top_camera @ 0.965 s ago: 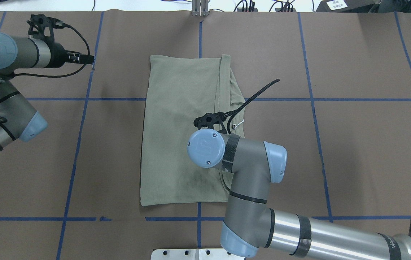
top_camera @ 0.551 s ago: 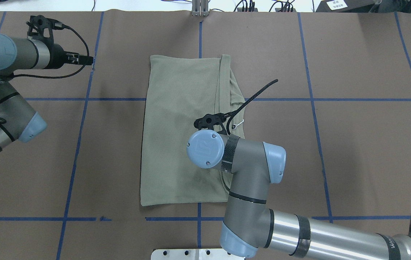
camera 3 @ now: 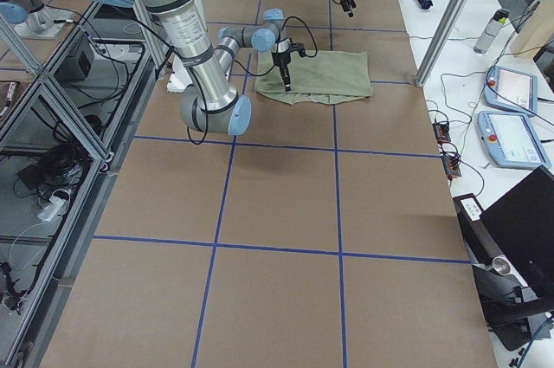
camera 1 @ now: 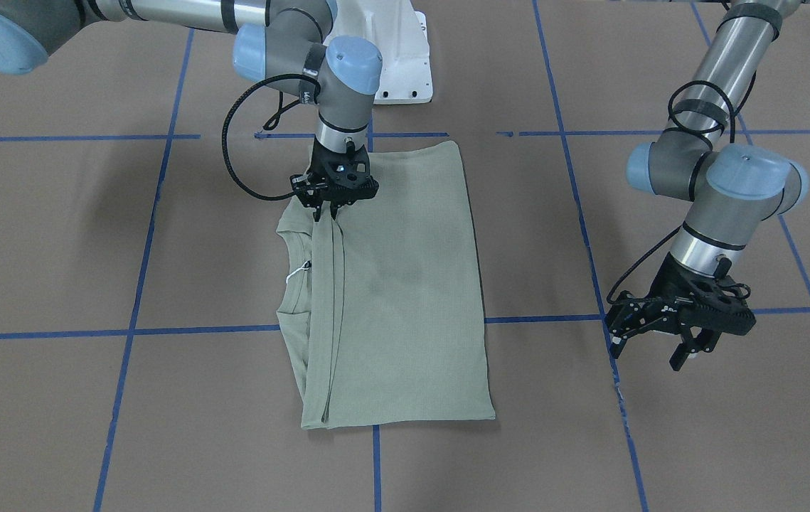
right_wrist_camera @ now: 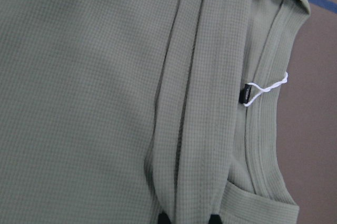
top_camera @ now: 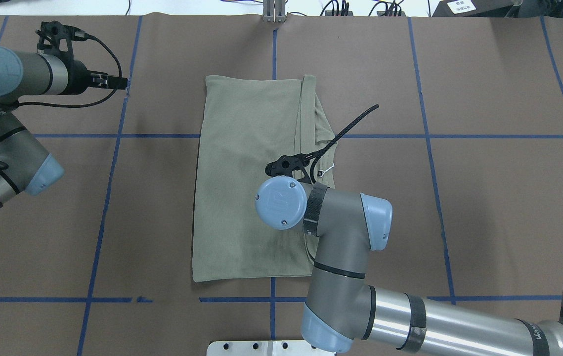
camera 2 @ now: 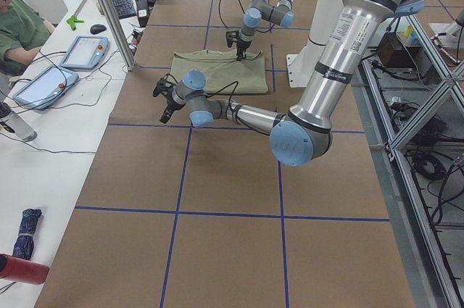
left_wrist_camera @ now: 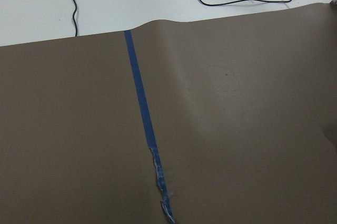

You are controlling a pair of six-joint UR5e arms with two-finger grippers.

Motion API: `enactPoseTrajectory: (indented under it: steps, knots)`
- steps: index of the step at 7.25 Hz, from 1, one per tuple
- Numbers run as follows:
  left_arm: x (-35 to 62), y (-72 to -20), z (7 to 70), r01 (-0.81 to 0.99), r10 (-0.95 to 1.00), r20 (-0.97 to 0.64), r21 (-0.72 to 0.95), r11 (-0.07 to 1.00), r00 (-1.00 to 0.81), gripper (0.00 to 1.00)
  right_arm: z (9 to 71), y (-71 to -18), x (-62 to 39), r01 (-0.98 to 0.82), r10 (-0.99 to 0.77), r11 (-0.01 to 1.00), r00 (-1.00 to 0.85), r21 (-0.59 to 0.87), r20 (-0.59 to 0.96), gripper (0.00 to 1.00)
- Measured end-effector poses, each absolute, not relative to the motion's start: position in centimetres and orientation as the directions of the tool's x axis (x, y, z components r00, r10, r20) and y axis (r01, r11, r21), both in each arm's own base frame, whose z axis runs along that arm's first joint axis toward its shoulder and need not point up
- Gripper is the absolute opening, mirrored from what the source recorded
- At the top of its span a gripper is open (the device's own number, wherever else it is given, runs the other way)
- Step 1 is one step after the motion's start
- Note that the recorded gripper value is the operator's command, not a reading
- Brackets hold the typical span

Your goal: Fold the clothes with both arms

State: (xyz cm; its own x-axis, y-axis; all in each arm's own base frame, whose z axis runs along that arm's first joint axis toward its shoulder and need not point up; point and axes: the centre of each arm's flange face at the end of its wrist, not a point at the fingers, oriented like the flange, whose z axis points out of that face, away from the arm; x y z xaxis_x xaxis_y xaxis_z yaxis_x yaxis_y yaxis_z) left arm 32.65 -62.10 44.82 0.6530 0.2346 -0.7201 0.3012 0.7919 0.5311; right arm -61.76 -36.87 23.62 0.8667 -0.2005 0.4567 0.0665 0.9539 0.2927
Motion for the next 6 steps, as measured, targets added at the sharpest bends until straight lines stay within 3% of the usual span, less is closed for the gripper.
enactPoseTrajectory:
  steps: [3, 4, 6]
  knots:
    - [32.6, -62.1, 44.8, 0.301, 0.235, -0.720, 0.531, 0.792, 0.653, 1.00, 24.0, -37.2, -60.3, 0.072, -0.207, 0.952, 0.869, 0.299, 0.450, 0.41]
    - [32.7, -62.1, 44.8, 0.301, 0.235, -0.720, 0.531, 0.792, 0.653, 1.00, 24.9, -37.2, -59.2, 0.069, -0.203, 0.952, 0.871, 0.298, 0.447, 0.27]
    - [32.7, -62.1, 44.8, 0.301, 0.236, -0.720, 0.532, 0.792, 0.652, 1.00, 26.5, -36.8, -56.5, 0.063, -0.193, 0.954, 0.879, 0.294, 0.437, 0.16]
